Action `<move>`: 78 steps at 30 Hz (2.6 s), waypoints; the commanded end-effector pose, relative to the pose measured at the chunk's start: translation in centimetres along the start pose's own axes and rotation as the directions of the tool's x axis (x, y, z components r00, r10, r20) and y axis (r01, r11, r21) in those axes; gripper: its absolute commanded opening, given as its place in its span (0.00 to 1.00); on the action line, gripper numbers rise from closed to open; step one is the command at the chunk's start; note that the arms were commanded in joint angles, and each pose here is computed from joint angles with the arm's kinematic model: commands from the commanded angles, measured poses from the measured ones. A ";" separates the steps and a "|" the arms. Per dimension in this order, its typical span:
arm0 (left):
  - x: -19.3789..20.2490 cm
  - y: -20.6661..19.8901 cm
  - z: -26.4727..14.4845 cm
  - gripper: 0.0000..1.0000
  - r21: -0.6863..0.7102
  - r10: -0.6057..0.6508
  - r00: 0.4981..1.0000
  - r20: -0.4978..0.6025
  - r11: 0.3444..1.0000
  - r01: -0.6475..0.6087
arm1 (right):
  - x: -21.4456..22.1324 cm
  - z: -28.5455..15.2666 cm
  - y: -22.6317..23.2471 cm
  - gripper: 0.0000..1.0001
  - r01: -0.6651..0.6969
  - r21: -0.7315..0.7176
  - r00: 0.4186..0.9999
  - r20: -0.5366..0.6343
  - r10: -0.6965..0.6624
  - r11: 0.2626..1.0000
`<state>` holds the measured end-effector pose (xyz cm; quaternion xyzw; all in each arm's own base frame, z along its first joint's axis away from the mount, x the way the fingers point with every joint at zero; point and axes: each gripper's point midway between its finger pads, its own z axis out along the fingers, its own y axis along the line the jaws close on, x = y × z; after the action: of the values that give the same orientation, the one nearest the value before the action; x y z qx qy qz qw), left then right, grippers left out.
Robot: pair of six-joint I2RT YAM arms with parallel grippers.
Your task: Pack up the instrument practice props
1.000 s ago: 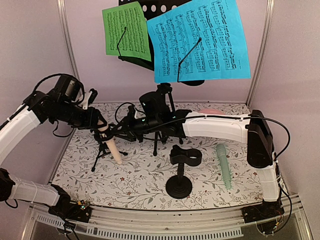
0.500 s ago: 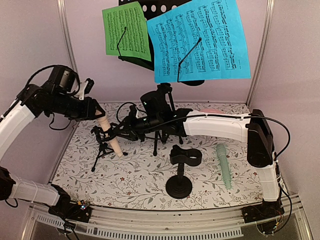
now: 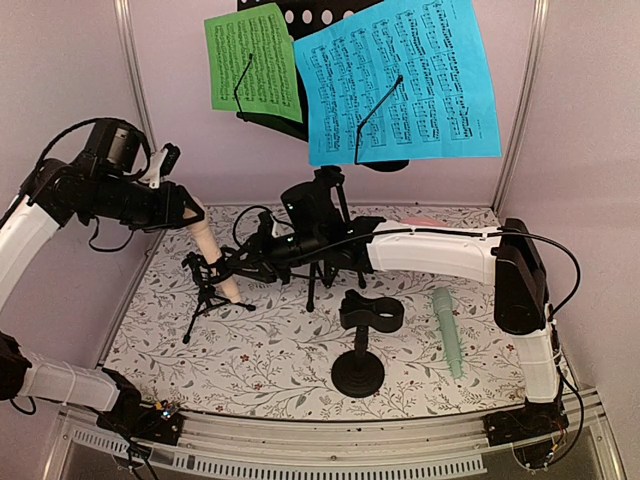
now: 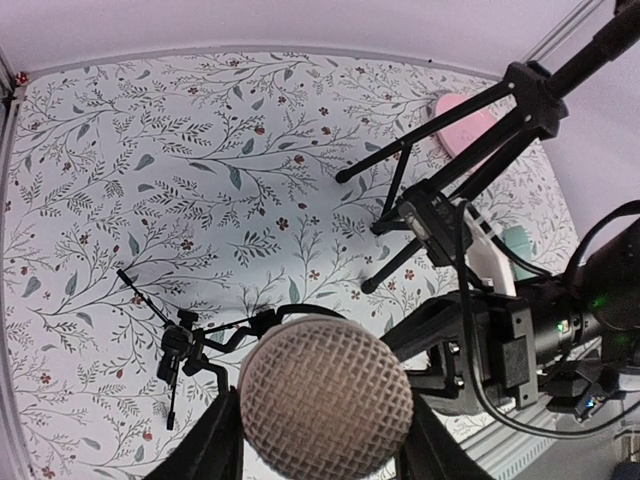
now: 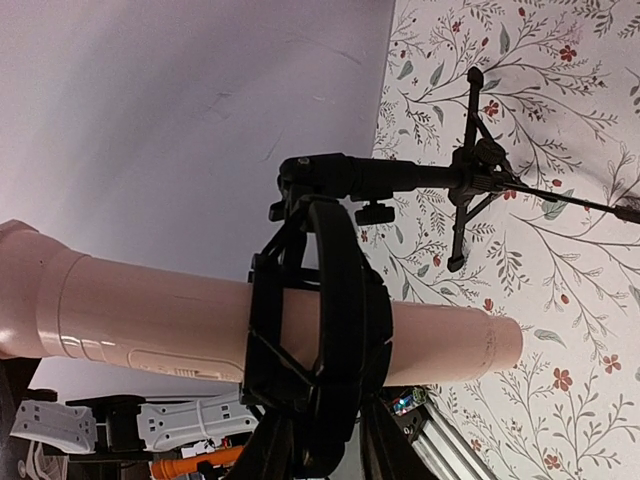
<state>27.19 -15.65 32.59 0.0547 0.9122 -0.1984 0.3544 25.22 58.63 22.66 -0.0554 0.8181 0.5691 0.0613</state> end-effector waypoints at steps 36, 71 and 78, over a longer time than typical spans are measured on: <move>-8.1 0.2 -10.2 0.38 -0.117 0.071 0.949 0.309 0.992 -0.036 | -0.8 -0.8 0.8 0.27 0.039 -0.013 0.999 -0.001 -0.039 0.999; -11.0 -5.2 -17.2 0.37 0.143 0.064 0.840 0.539 0.976 -0.167 | -2.1 -4.5 7.0 0.52 0.198 -0.121 0.978 0.090 -0.188 0.973; -10.6 -6.4 -16.7 0.35 0.195 0.080 0.853 0.515 0.959 -0.208 | -1.5 -6.7 7.0 0.56 0.200 -0.066 0.977 0.093 -0.194 0.977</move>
<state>23.51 -13.73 51.50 0.0916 0.7713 -0.2669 0.5706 25.60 56.82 28.43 -0.1099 0.7893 0.5912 0.1238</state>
